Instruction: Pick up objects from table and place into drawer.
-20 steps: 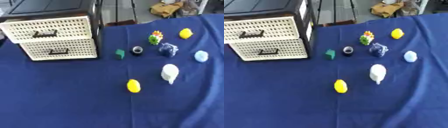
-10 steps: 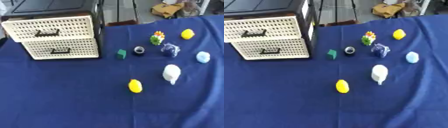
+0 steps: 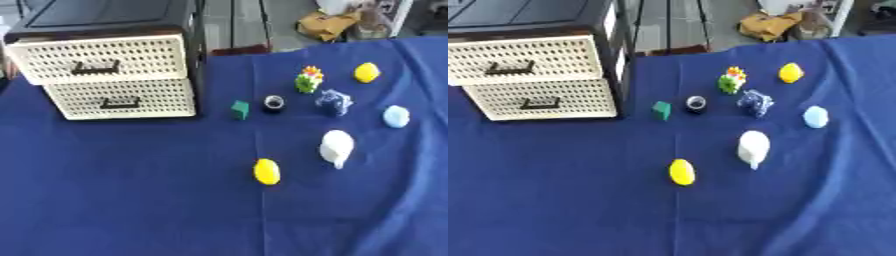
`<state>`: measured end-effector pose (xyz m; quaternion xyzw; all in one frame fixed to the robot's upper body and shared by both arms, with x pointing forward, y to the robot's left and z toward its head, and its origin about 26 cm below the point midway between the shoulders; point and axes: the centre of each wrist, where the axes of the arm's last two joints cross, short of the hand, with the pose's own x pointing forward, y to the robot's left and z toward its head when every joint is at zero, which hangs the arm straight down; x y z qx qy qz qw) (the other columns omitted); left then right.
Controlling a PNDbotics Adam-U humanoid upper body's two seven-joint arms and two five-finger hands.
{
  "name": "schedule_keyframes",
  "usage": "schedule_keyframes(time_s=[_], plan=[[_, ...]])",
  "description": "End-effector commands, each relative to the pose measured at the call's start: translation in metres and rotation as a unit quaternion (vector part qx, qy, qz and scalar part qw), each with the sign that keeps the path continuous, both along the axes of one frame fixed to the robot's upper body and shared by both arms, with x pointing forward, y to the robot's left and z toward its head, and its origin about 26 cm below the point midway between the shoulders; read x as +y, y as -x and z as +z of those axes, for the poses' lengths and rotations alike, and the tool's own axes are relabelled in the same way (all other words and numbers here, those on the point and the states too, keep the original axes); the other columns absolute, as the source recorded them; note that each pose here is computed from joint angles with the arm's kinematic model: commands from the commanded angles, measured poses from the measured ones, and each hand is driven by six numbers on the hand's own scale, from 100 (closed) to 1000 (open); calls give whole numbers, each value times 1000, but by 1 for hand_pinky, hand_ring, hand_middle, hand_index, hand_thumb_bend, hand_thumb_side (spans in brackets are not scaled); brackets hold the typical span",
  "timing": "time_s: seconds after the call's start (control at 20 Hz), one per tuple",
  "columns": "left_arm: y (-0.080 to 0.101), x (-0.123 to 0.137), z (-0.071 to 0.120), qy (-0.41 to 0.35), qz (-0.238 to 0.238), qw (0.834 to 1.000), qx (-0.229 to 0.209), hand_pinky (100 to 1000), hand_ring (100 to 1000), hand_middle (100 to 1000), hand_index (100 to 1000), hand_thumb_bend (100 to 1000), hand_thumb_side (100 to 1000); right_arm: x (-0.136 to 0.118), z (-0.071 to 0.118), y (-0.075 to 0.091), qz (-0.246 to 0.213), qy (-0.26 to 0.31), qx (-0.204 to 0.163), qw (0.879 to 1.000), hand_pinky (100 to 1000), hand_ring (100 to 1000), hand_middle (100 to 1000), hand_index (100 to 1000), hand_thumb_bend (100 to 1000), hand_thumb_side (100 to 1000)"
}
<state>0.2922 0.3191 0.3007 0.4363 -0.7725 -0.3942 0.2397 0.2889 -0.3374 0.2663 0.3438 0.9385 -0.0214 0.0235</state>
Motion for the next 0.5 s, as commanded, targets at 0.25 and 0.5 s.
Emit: schedule_keyframes(time_s=[0.25,0.5], plan=[[9,4,22,-126,29,985,114,100,151,231,929,100,625,1,3,2,42,-4,-40,998,660,735,644,810,100,935],[9,-3,31,-152,21,980,125,100,100,143,886,100,491,1,1,2,45,-5,-32,998,659,733,639,804,100,932]])
